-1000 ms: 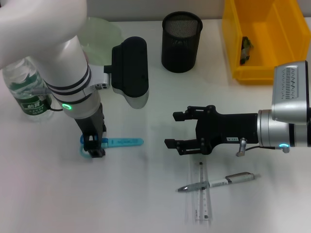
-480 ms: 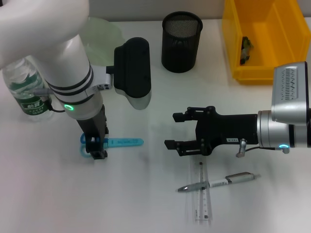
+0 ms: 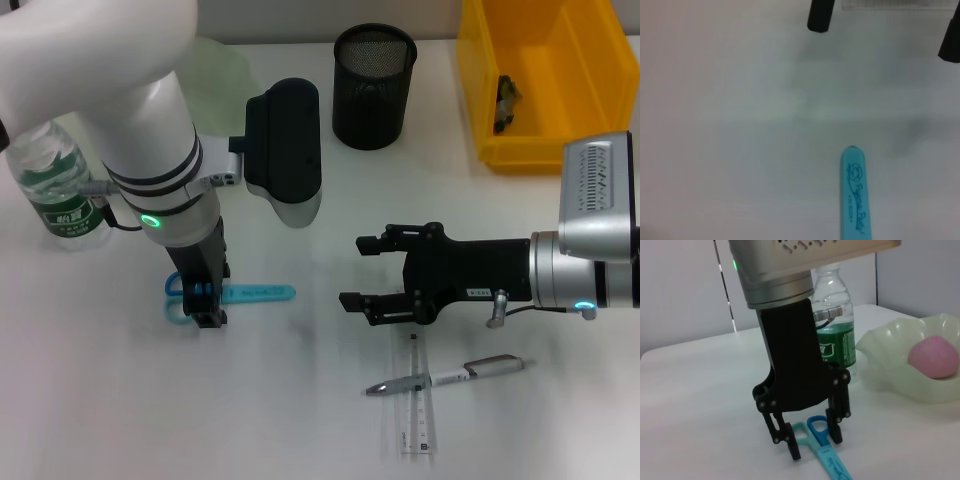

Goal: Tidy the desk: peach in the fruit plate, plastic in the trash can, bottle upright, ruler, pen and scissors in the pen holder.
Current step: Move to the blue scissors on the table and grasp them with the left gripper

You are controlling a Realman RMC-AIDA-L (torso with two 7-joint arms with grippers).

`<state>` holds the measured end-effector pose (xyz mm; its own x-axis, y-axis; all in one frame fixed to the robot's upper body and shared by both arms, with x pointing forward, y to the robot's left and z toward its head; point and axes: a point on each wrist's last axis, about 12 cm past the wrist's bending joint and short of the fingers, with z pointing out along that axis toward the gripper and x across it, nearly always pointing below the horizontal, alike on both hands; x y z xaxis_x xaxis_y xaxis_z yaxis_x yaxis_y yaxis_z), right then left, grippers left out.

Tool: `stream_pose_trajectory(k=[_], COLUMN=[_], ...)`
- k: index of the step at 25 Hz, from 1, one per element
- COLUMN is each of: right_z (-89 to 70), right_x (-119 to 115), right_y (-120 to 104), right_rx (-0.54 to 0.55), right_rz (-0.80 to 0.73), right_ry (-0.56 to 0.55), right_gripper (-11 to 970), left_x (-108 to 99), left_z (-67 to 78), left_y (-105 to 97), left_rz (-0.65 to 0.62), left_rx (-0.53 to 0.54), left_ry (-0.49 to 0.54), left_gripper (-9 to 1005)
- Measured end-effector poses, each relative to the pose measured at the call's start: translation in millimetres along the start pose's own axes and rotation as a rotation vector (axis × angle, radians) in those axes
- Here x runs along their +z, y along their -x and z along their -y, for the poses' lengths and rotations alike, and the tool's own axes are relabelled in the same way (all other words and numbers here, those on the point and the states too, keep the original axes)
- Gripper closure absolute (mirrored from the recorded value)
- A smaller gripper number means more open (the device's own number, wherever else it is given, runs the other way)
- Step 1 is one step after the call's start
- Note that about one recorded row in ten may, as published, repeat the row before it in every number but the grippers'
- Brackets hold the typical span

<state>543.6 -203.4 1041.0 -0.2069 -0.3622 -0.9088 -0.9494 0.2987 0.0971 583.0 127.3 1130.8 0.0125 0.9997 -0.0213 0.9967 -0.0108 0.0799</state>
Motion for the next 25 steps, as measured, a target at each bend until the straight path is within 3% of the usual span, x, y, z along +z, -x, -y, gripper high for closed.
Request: stream_pose_trajectory(k=[5,10,22,25], right_z=[-0.3,-0.7,-1.9,-2.2], right_x=[-0.3,0.1,-0.8,-1.2], right_y=[-0.7,-0.8,-3.0,-3.8], right_rx=[0.002,0.002,0.008,0.008], right_rz=[0.0,0.0,0.0,-0.001], right_ry=[-0.001,0.0,-0.002,-0.003], right_gripper=[187,187,187,188], left_x=[4.3,5.3,3.7,3.7], left_z=[1.3,1.6,0.7,0.8], left_y=[1.5,1.4,4.3,4.7], left_rz=[-0.008,-0.009,-0.013,-0.014], left_rx=[0.013,0.014,0.025,0.026], left_ry=[0.002,0.001,0.007,0.007], left_gripper=[430,501,504,559])
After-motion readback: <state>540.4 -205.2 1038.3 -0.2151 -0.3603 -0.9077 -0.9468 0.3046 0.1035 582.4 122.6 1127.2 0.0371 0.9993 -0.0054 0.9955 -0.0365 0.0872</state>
